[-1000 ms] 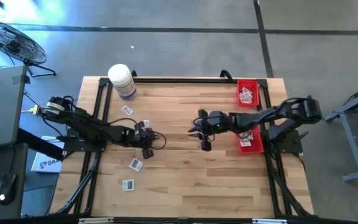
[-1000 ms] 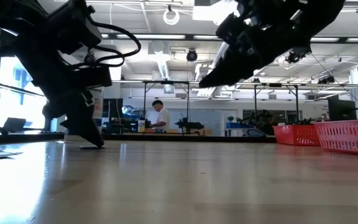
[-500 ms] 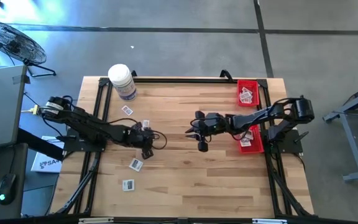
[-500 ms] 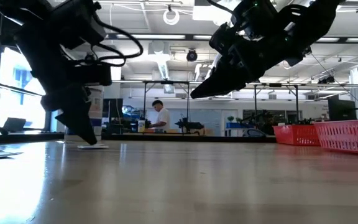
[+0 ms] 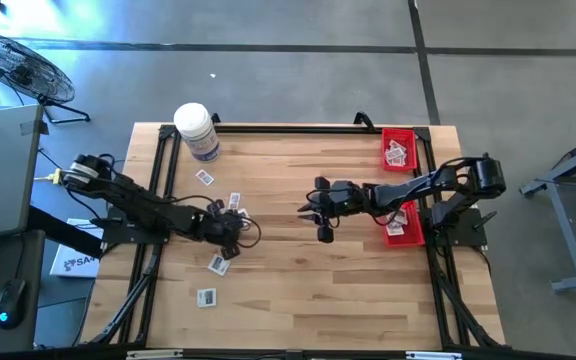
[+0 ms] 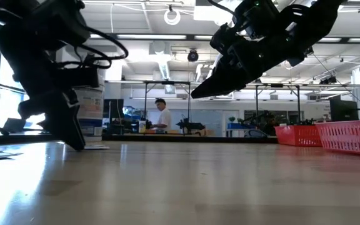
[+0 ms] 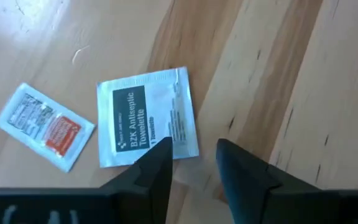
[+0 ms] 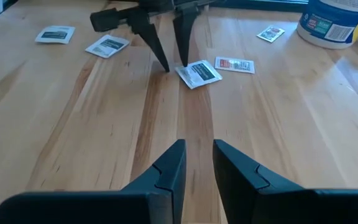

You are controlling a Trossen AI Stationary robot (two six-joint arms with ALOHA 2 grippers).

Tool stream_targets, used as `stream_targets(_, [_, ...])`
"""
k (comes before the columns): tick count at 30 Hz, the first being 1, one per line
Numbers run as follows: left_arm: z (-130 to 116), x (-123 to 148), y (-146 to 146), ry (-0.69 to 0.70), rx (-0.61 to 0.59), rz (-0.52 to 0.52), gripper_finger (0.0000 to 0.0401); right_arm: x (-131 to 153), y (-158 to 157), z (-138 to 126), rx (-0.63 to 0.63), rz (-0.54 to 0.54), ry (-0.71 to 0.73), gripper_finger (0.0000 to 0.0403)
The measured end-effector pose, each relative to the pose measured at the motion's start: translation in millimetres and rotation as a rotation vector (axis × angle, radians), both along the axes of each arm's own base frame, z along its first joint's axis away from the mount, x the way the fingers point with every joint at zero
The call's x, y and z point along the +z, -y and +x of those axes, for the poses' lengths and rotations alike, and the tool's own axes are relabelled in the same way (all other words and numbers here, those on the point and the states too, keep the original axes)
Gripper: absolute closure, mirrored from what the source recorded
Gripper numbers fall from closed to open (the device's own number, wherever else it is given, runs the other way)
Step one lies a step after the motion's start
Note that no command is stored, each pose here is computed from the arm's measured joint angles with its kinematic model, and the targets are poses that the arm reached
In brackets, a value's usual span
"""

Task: Pick & Place First Aid Supplies
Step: Put the towelette pack into the bottom basket

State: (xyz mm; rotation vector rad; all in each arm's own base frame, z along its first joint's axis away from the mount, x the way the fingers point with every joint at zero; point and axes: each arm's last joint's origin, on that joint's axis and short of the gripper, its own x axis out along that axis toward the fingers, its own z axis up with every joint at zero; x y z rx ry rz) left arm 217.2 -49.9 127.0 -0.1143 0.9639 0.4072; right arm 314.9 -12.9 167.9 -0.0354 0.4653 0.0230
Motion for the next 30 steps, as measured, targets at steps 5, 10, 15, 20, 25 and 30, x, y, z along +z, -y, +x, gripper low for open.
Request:
stream_targets(5, [-7, -11, -3, 0.057, 0.011, 0.002, 0.0280, 1, 0, 0, -0.005, 0.010, 0.007, 0.0330])
stream_targets(10, [-15, -23, -6, 0.093, 0.032, 0.031, 0.0293, 3, 0, 2, -0.005, 0.009, 0.035, 0.0330])
stream_targets(15, [-19, -38, -9, 0.164, 0.065, 0.029, 0.0311, 5, 0, 2, -0.005, 0.008, 0.058, 0.0330])
stream_targets(20, [-18, -47, -9, 0.165, 0.100, 0.035, 0.0349, 6, 0, 3, -0.004, 0.006, 0.067, 0.0330])
stream_targets(25, [-13, -51, -8, 0.197, 0.099, 0.038, 0.0394, 7, 0, 3, -0.004, 0.006, 0.080, 0.0330])
stream_targets(30, [-12, -51, -8, 0.209, 0.097, 0.029, 0.0399, 7, 0, 3, 0.009, -0.005, 0.081, 0.0330])
